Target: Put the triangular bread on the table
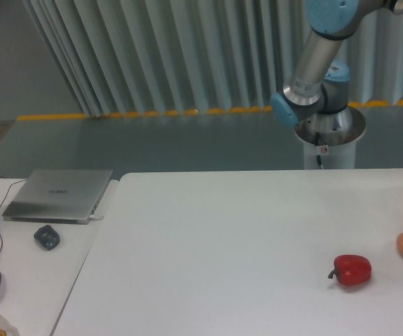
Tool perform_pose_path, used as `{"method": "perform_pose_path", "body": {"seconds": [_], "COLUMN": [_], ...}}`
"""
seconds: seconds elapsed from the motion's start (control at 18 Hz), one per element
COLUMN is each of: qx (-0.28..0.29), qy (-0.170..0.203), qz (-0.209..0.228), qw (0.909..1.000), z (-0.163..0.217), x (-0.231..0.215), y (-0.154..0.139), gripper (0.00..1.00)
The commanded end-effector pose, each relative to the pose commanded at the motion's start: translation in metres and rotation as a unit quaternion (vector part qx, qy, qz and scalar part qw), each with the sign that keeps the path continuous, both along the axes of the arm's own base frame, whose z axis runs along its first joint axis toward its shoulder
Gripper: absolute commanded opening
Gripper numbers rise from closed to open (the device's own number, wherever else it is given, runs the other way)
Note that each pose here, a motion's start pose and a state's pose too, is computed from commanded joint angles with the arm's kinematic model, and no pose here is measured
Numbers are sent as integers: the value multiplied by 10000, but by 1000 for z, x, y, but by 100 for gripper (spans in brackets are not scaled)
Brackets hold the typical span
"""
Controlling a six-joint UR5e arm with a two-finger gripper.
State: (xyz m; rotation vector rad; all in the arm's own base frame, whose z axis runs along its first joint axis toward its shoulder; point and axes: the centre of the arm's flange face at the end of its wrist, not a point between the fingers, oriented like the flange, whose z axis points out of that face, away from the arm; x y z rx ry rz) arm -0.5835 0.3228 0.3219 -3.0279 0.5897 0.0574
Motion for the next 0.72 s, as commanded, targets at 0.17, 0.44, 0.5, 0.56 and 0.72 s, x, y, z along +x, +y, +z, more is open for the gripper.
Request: {"method": "perform_pose_path", "body": {"seconds": [0.17, 0.44, 0.5, 0.56, 0.72], "qx": [14, 197, 261, 313, 355], "qy": [-25, 0, -29, -51, -88], "qz": [30, -39, -65, -68, -216], "qw": [10000, 9998, 9996, 9995, 9991], "z": [33, 92, 96, 99, 100], "x": [7, 43, 49, 55, 80], "y": [-13, -11, -7, -2, 19], "gripper": [0, 0, 0, 0, 0]}}
